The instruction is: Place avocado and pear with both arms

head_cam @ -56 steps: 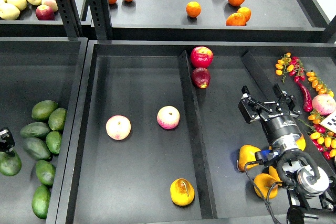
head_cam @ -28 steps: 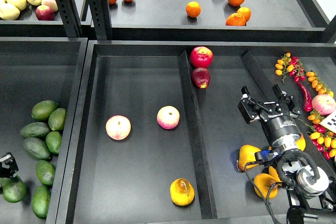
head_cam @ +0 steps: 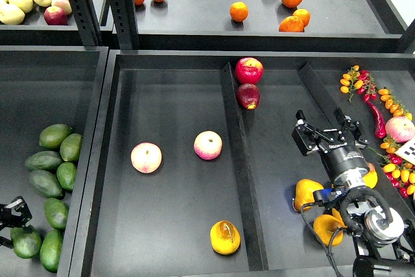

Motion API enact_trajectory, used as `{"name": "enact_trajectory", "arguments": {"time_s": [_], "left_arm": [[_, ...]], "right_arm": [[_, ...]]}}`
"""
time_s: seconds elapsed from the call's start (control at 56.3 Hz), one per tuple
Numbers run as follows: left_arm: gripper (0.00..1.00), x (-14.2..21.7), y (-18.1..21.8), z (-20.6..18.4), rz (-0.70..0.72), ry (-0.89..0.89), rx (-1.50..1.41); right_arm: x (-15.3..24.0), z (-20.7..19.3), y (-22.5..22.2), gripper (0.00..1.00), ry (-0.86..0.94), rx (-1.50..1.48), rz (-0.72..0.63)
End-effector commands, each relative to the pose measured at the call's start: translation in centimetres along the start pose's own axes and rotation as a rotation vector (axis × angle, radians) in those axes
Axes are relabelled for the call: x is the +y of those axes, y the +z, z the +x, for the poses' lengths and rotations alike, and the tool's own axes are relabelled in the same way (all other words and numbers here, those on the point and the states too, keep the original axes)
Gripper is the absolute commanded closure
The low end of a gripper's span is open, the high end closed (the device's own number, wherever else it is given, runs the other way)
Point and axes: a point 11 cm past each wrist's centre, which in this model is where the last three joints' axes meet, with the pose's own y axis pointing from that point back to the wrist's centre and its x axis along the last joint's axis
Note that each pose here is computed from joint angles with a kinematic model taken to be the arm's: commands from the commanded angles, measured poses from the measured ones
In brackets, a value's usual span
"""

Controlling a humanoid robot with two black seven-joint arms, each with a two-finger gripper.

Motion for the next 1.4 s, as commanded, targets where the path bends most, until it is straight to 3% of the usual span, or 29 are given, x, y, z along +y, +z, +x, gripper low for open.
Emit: {"name": "enact_trajectory", "arguments": {"time_s": [0.0,0.178,0.604,0.888,1.101,1.385], "left_arm": [[0.16,0.2,0.3,0.2,-0.012,0.007,-0.001],[0.02,2.2,2.6,1.5,-0.106,0.04,0.023],[0.01,12.5,10.0,7.3,-0.615,0.094,0.302],[0.01,15.0,14.2,6.7,-0.918,-0.114,0.514],[0.01,13.9,17.2,4.3,-1.139,-0.335,0.659],[0.01,9.1,16.7,0.8,-1.363,-0.596,0.962]], "right_arm": [[0.0,0.0,0.0,0.0,0.0,0.0,0.0],[0.0,0.1,0.0,0.0,0.001,0.0,-0.001],[0.9,1.5,-0.1,0.0,0.035,-0.007,0.002],[2.5,3.3,0.1,0.0,0.063,-0.009,-0.003],[3.9,4.8,1.9,0.0,0.045,0.008,-0.065],[6.2,5.8,4.9,0.0,-0.033,0.044,-0.177]]}}
